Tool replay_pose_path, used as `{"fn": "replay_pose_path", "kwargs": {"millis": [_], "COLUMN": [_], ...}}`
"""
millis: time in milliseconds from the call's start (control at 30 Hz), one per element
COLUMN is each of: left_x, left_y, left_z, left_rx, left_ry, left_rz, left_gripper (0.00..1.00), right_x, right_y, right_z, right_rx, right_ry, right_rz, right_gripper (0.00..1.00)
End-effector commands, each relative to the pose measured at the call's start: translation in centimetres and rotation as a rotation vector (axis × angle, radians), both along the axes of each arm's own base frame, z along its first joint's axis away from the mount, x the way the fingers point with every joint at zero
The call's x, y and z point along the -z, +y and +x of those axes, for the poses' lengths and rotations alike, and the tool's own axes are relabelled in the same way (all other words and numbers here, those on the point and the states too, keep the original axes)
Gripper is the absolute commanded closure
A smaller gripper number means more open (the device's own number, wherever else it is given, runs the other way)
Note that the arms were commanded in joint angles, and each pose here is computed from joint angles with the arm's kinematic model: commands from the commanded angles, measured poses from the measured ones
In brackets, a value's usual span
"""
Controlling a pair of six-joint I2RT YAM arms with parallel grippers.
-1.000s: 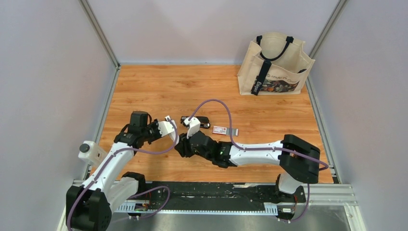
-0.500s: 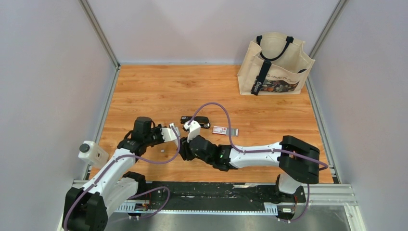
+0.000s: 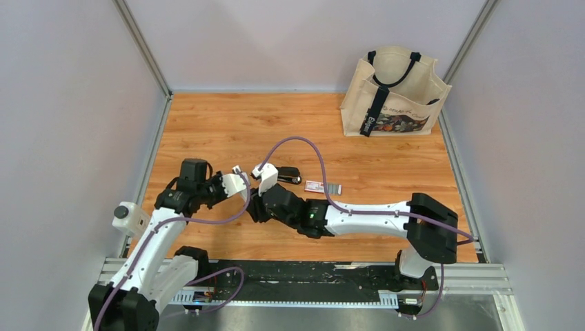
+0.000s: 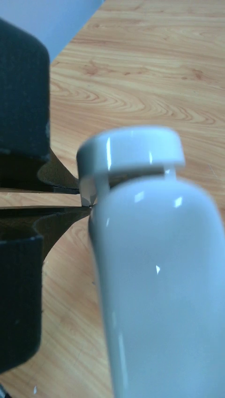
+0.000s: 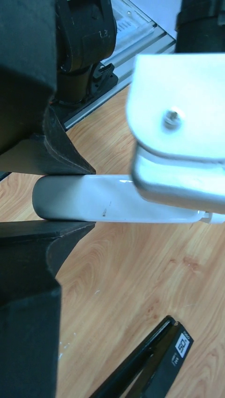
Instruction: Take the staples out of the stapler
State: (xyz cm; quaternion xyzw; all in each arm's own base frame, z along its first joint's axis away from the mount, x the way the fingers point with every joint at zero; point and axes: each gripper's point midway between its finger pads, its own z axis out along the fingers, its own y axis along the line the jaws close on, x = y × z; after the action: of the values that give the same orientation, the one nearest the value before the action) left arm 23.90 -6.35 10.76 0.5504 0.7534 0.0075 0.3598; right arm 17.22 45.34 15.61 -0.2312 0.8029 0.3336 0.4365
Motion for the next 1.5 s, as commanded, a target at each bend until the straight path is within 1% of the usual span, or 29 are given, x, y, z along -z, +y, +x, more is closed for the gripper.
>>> {"fn": "replay_pose_path", "kwargs": {"millis": [0,67,200,300,333,467,500,567,600,700,733,767,800,833,867,900,933,1000,1033,1100,1167,1200,1233,1267,1300,1333,1367,1400,1467], "left_x": [-0.9,-0.9,-0.8,-1.8,-2.6,-4.0,-4.3,-4.8,-5.1,-6.2,-6.8,-7.8,-8.7,-9.6,-10.7,-11.8,-12.7,-13.6,-14.2,-14.0,-14.0,-13.8,-14.3,-14.4,-14.2,-15.1,-15.2,-15.4,-16.0], "left_y": [-3.2,-3.4,-3.9,-5.1,-6.0,-7.5,-7.7,-8.1,-8.2,-8.3,-8.3,-8.4,-8.6,-8.2,-8.1,-8.3,-8.1,-7.9,-8.0,-8.0,-7.9,-7.8,-7.6,-7.3,-6.7,-6.0,-5.3,-4.1,-2.6], "left_z": [-4.3,-4.7,-6.0,-7.2,-7.7,-10.3,-10.6,-11.3,-11.2,-9.7,-9.2,-8.1,-7.7,-6.9,-5.9,-5.8,-5.4,-5.1,-5.2,-5.6,-5.4,-5.1,-4.6,-4.0,-2.9,-1.7,-0.7,0.5,1.8], "left_rx": [0.168,0.194,0.232,0.256,0.290,0.353,0.360,0.378,0.381,0.309,0.251,0.238,0.226,0.148,0.136,0.145,0.110,0.105,0.126,0.119,0.106,0.088,0.062,0.033,-0.030,-0.099,-0.162,-0.247,-0.345], "left_ry": [0.088,0.074,0.119,0.166,0.178,0.287,0.305,0.322,0.304,0.249,0.252,0.203,0.190,0.195,0.155,0.158,0.159,0.166,0.155,0.199,0.211,0.217,0.210,0.205,0.191,0.159,0.136,0.091,0.041], "left_rz": [-0.145,-0.149,-0.174,-0.254,-0.301,-0.405,-0.422,-0.452,-0.457,-0.491,-0.531,-0.559,-0.600,-0.658,-0.693,-0.750,-0.794,-0.831,-0.825,-0.834,-0.834,-0.831,-0.837,-0.841,-0.828,-0.846,-0.845,-0.819,-0.808], "left_gripper": [0.86,0.86,0.87,0.87,0.87,0.86,0.80,0.73,0.70,0.69,0.69,0.69,0.68,0.68,0.68,0.67,0.64,0.64,0.63,0.62,0.62,0.62,0.62,0.62,0.62,0.62,0.62,0.62,0.62], "right_x": [-2.7,-2.2,-1.9,-1.6,-1.7,-2.0,-2.2,-2.6,-3.0,-3.3,-3.2,-2.5,-2.4,-2.8,-2.5,-1.6,-2.0,-1.2,-1.2,-1.1,-1.0,-0.7,-1.4,-0.4,0.0,0.3,-0.3,1.3,1.3], "right_y": [1.1,1.0,1.2,1.4,1.6,1.8,1.8,1.6,1.5,0.8,0.4,-0.1,-0.5,-1.2,-1.6,-2.3,-2.9,-3.8,-4.0,-4.2,-3.6,-3.4,-2.8,-2.4,-2.2,-1.7,-1.0,-0.9,0.1], "right_z": [2.4,3.2,4.2,4.9,5.1,5.8,5.9,6.3,6.4,6.8,7.1,7.0,6.9,7.1,7.1,6.9,6.9,6.9,6.9,6.8,6.8,6.8,6.8,6.8,6.7,6.5,6.7,6.6,6.7], "right_rx": [0.016,0.040,0.076,0.097,0.101,0.112,0.117,0.131,0.133,0.149,0.157,0.163,0.168,0.177,0.186,0.187,0.191,0.199,0.201,0.193,0.172,0.165,0.148,0.139,0.131,0.107,0.099,0.092,0.075], "right_ry": [-0.054,-0.057,-0.053,-0.046,-0.047,-0.044,-0.047,-0.054,-0.056,-0.059,-0.058,-0.050,-0.047,-0.047,-0.031,-0.017,-0.010,0.000,0.002,0.005,0.010,0.014,0.016,0.027,0.038,0.047,0.045,0.066,0.072], "right_rz": [0.003,-0.019,-0.022,-0.007,0.003,0.021,0.027,0.032,0.039,0.040,0.039,0.026,0.027,0.039,0.047,0.041,0.056,0.050,0.049,0.042,0.029,0.009,0.018,-0.007,-0.029,-0.040,-0.028,-0.076,-0.081], "right_gripper": [0.94,0.94,0.95,0.96,0.96,0.96,0.96,0.96,0.96,0.96,0.96,0.96,0.96,0.96,0.96,0.96,0.96,0.96,0.96,0.95,0.95,0.95,0.95,0.95,0.95,0.95,0.95,0.95,0.95]}}
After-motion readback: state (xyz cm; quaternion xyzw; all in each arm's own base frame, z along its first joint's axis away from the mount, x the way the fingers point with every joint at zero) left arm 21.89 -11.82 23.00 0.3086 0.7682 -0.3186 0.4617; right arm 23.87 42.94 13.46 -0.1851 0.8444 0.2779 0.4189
